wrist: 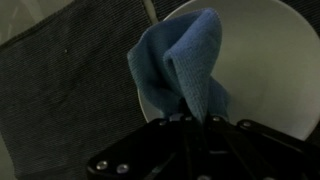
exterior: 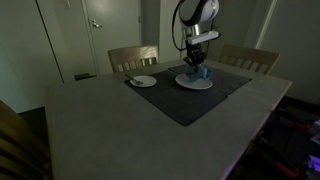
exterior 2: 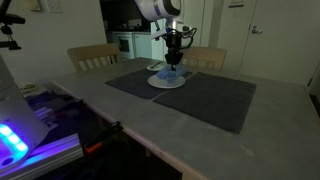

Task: Use the blue cloth to wipe the plate

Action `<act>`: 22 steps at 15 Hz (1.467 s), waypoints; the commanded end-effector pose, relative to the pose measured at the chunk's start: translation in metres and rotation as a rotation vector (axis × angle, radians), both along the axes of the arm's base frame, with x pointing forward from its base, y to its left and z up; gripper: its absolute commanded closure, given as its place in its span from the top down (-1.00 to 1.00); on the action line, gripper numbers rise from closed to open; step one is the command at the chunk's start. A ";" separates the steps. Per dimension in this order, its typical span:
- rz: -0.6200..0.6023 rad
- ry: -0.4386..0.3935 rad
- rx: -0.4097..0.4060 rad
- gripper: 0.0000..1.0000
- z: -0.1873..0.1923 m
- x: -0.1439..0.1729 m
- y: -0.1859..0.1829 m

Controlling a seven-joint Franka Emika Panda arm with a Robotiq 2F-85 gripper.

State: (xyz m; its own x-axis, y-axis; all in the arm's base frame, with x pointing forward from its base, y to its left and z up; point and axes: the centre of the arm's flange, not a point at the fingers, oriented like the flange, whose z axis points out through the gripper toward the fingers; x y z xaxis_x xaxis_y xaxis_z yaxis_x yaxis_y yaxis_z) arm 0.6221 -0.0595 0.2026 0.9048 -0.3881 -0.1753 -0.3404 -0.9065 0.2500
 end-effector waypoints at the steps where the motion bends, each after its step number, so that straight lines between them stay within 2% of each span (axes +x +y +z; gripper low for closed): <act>1: -0.022 0.019 -0.057 -0.96 -0.022 0.000 -0.007; 5: -0.071 0.062 -0.099 -0.96 -0.038 -0.005 -0.011; 13: -0.133 0.174 0.054 -0.96 -0.031 -0.007 0.015; 18: -0.128 0.118 0.141 -0.96 -0.027 0.003 0.030; 22: -0.134 0.056 0.154 -0.96 -0.026 0.008 0.026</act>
State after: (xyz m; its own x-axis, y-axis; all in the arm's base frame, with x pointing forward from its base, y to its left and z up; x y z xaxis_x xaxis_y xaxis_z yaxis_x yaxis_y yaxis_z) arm 0.6244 -0.0265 0.1778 0.8208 -0.4765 -0.3149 -0.4394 -0.8791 0.1848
